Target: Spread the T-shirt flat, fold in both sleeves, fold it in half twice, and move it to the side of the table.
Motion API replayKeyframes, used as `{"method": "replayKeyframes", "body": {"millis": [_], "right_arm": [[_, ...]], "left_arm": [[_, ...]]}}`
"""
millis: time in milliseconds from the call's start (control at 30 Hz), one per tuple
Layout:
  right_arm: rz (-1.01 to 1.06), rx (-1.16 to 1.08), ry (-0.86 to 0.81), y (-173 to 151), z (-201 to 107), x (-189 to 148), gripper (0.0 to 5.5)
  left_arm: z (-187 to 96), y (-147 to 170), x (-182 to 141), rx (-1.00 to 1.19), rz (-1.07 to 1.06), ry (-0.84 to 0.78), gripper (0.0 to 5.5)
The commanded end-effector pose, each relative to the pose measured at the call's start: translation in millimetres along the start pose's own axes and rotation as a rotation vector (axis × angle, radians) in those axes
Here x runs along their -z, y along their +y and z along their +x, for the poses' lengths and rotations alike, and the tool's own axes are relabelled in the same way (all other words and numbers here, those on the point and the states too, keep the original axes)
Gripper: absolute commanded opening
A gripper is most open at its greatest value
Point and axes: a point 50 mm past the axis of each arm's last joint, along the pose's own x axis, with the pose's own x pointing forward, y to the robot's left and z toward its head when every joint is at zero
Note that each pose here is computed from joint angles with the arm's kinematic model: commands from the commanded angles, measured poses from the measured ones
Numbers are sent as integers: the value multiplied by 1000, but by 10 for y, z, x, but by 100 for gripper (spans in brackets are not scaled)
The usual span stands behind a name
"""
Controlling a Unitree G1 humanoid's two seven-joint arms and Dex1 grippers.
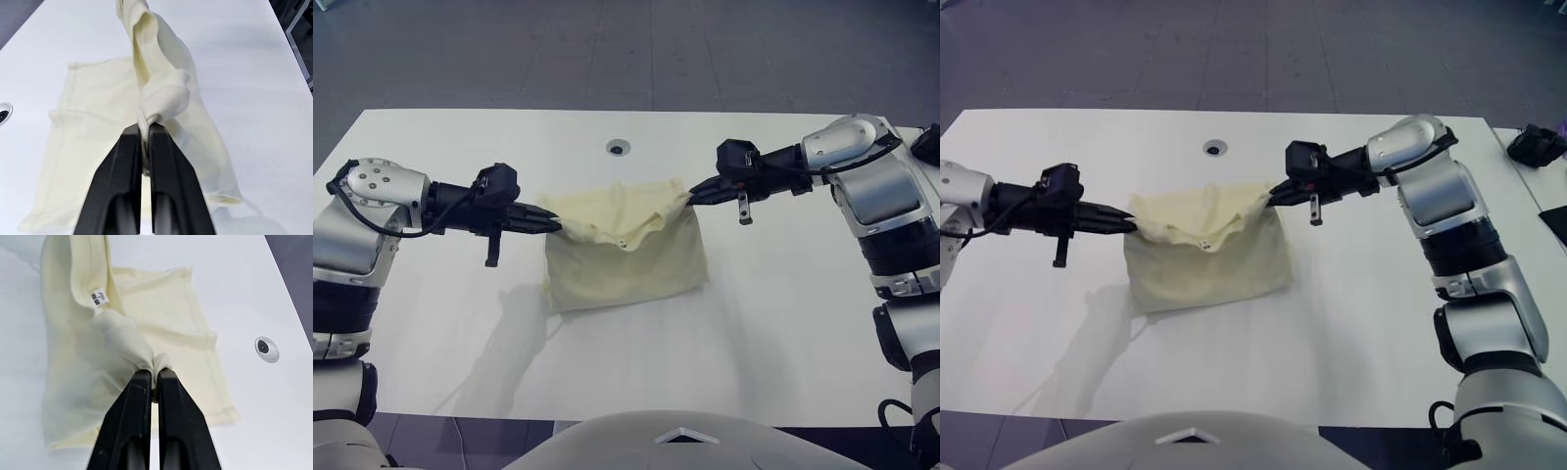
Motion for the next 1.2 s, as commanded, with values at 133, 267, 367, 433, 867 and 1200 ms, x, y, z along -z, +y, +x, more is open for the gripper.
{"method": "replayKeyframes", "body": {"millis": [133,267,367,433,867,1200], "right_arm": [[4,65,5,-276,130,41,0],[77,98,19,-366,312,208,0],[130,140,44,-399,426,355,0],[150,167,54,-412,477,412,0],[159,261,-52,-576,366,255,0],[231,366,36,-480,574,530,0]], "left_arm": [[49,220,76,-27,18,39,2],[156,357,186,-46,-7,61,2],[216,464,246,-65,-31,70,2],[219,517,287,-87,-52,70,2],[126,674,229,-138,-105,-22,2],[222,680,508,-184,-157,105,2]]}}
